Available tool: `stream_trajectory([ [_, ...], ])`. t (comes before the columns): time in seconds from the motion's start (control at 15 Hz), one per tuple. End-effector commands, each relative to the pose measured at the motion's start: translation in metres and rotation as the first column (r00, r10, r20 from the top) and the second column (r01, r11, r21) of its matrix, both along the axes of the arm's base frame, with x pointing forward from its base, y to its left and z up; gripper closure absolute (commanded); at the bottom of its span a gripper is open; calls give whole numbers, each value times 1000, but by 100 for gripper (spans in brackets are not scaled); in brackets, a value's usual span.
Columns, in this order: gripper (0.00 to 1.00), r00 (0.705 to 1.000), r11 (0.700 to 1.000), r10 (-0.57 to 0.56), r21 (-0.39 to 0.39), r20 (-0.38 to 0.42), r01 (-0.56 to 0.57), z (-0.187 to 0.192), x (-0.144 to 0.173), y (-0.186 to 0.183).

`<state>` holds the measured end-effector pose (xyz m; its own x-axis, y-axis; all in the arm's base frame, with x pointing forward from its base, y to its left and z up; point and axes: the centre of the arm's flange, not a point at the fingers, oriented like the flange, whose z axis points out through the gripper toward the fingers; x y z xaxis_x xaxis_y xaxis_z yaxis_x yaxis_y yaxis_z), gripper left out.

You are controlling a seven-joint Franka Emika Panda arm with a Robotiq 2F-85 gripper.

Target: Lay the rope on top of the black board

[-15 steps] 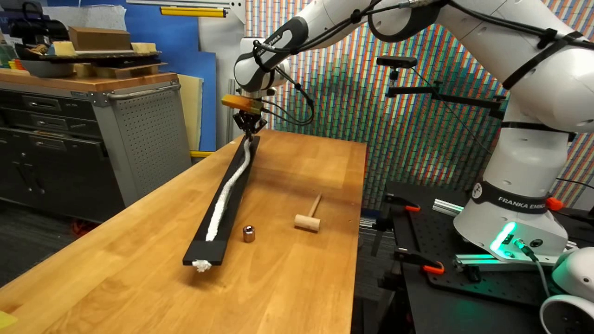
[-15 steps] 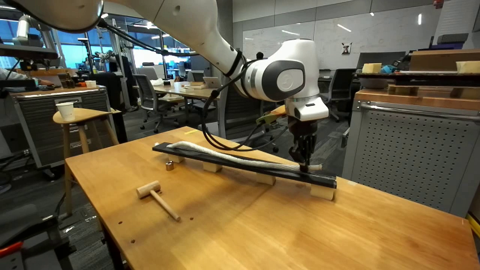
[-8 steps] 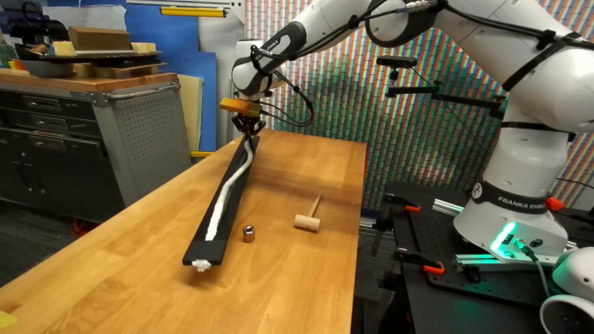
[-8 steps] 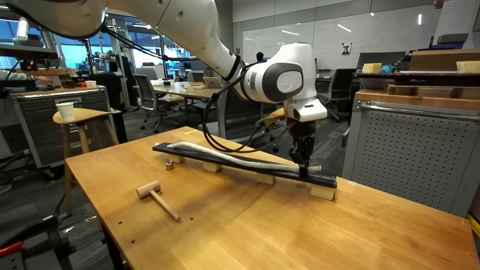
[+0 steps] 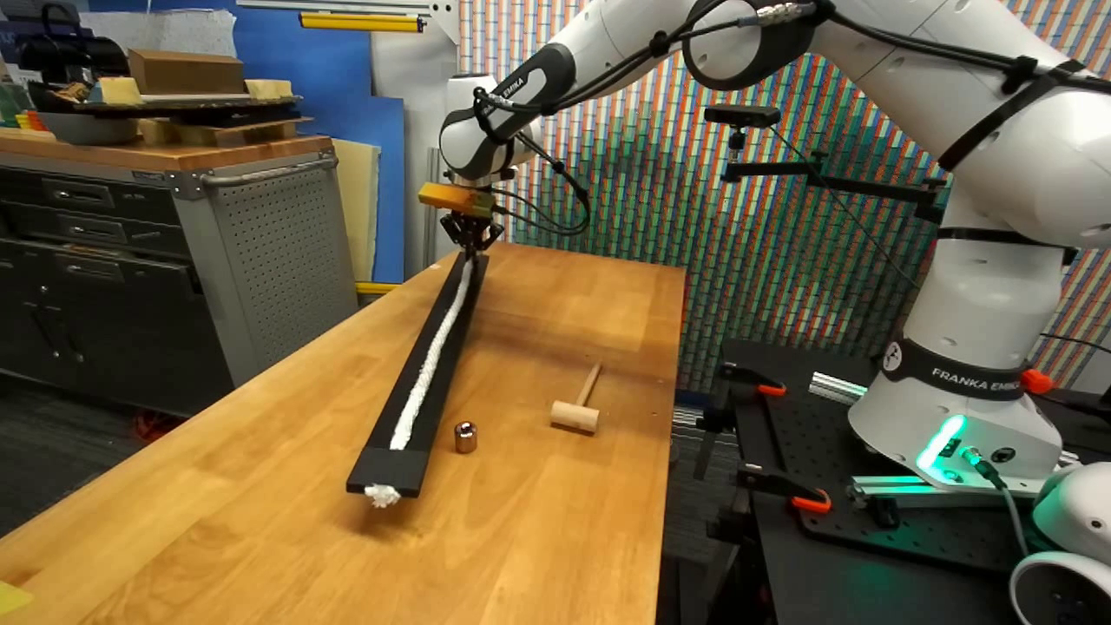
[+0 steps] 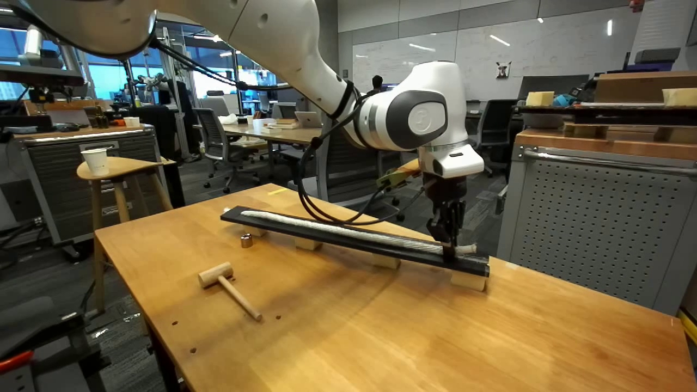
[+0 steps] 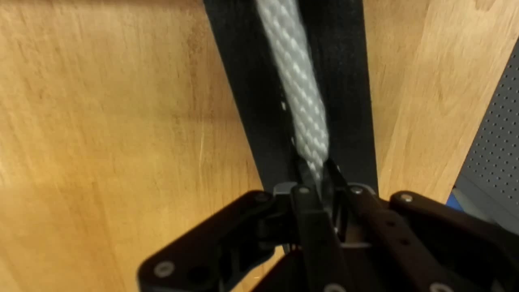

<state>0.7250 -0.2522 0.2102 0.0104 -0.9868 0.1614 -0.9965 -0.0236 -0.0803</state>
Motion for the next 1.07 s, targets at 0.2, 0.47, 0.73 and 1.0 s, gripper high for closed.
stream_trajectory([
  [0.2, 97, 1000, 1000, -7, -5, 3, 7, -11, 14, -6],
  [0.47, 57, 1000, 1000, 5, -16, 7, -5, -9, 20, -3],
  [0.73, 26, 1000, 1000, 5, -22, 15, -4, -6, 20, -5],
  [1.0, 0, 1000, 1000, 8, -24, 20, -7, -3, 19, -4],
])
